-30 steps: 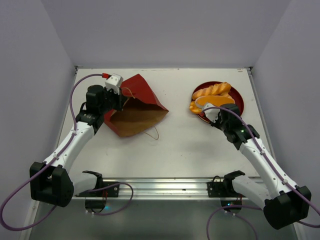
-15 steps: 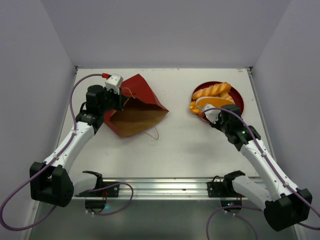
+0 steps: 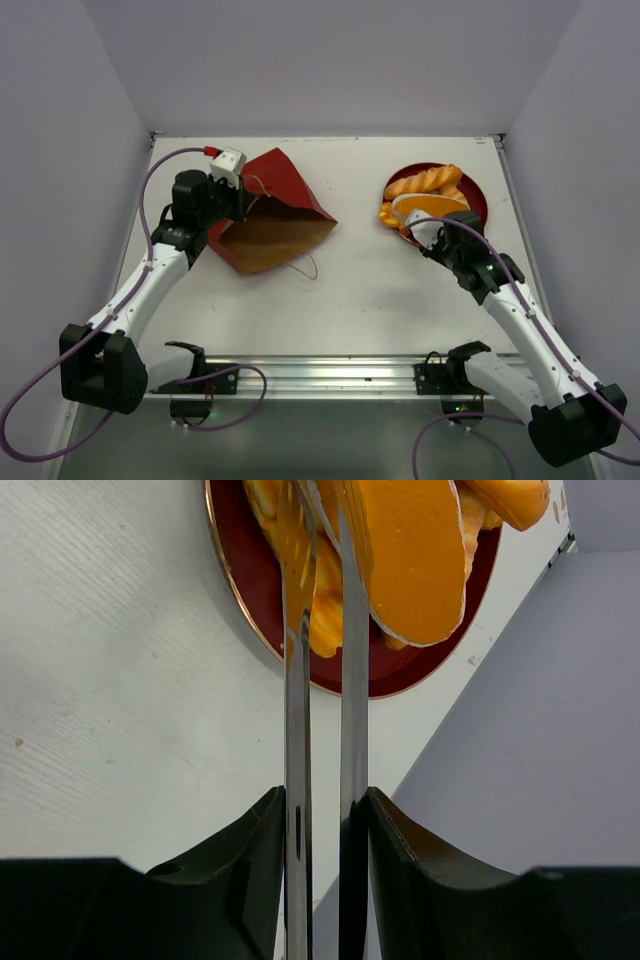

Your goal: Take the fake bread out of the paper bag

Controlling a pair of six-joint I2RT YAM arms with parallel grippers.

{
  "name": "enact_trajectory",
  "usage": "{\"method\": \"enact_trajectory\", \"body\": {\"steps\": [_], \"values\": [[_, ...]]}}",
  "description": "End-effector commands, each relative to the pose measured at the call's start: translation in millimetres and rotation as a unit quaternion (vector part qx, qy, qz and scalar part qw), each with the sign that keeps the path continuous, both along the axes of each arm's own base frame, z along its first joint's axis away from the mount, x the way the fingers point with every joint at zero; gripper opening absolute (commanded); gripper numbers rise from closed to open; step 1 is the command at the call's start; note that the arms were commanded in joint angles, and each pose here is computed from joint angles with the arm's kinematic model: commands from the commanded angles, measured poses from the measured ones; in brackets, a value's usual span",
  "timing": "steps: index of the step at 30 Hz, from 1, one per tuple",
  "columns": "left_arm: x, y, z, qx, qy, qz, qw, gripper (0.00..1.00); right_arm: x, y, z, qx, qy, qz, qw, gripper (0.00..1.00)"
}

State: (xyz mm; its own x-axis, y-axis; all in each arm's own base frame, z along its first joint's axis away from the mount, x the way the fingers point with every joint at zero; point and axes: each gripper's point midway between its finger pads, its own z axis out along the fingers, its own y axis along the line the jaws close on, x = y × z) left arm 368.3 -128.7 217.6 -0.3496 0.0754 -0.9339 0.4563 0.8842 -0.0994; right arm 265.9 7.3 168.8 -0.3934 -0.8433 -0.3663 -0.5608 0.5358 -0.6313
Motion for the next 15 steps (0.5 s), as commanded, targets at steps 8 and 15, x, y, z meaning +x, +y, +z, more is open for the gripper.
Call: {"method": "enact_trajectory", "body": {"steps": [8, 15], "values": [[-2.8, -4.8, 15.9, -0.015, -0.02, -0.01, 1.0, 0.0, 4.0, 4.2, 24.2, 0.026, -0.028, -0.004, 0.999, 0.39], [-4.9, -7.2, 15.9, -0.013, -0.023, -0.022, 0.999, 0.0, 1.6, 10.4, 27.5, 0.046, -0.025, 0.003, 0.999, 0.38]]}}
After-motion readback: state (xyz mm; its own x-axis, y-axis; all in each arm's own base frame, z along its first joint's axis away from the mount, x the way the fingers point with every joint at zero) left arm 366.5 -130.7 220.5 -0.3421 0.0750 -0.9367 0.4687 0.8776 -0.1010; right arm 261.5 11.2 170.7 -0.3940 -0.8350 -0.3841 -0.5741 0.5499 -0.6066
